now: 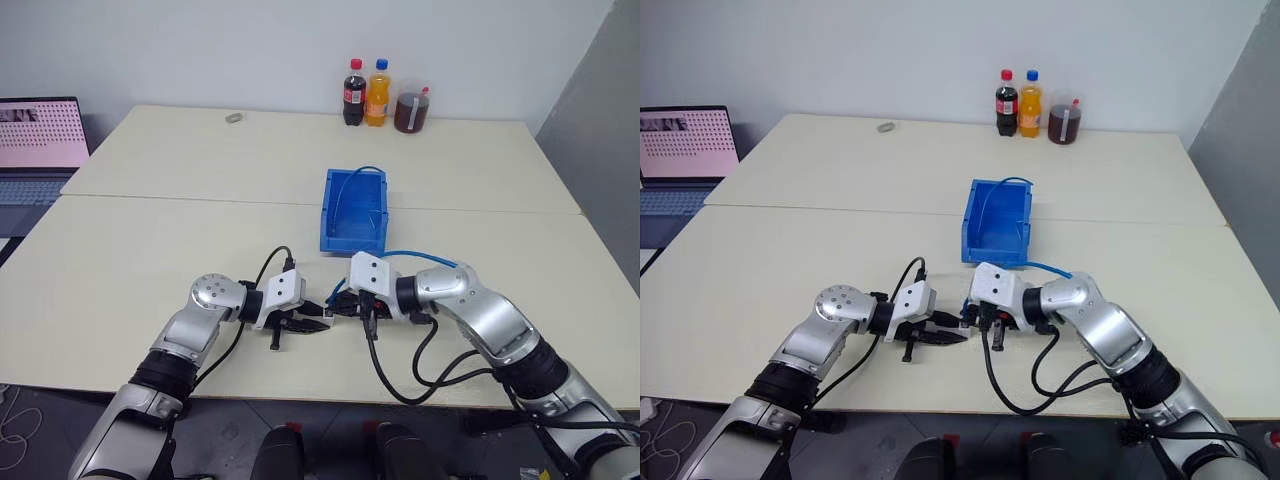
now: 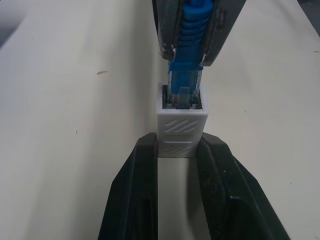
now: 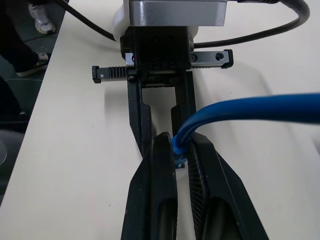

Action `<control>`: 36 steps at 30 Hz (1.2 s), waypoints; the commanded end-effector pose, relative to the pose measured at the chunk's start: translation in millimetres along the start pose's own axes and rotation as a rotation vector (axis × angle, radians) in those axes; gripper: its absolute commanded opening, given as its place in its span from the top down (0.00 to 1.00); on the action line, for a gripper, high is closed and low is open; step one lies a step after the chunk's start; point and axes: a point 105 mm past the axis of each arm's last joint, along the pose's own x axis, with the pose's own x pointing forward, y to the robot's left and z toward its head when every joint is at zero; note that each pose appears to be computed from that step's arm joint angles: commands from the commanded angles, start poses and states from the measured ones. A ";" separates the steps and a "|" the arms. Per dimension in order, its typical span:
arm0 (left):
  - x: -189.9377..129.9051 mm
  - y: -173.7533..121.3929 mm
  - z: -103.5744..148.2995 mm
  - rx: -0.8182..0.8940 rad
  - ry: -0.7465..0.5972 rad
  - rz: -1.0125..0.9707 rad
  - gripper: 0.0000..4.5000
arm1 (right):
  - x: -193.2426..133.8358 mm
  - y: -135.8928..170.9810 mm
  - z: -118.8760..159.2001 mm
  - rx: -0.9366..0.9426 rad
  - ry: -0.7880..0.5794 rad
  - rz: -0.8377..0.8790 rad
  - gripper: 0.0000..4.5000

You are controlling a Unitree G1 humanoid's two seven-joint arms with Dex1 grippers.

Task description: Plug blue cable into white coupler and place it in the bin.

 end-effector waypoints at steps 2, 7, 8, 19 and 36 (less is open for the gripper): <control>5.2 -11.3 -13.4 -0.032 0.056 -0.047 0.83 | 16.7 21.3 -33.8 0.096 0.115 0.120 0.99; 5.1 -12.2 -13.9 -0.035 0.057 -0.045 0.83 | 16.9 21.4 -37.1 0.098 0.119 0.117 0.99; 4.9 -12.3 -13.9 -0.035 0.058 -0.044 0.83 | 16.2 20.1 -34.7 0.099 0.106 0.111 0.99; -12.6 -5.2 -14.1 -0.048 0.006 0.094 0.52 | -15.5 -4.6 1.1 0.026 -0.052 -0.072 0.99; -79.2 62.8 101.3 -0.097 -0.339 0.821 0.00 | -110.5 -129.8 78.5 0.231 -0.425 -0.553 0.99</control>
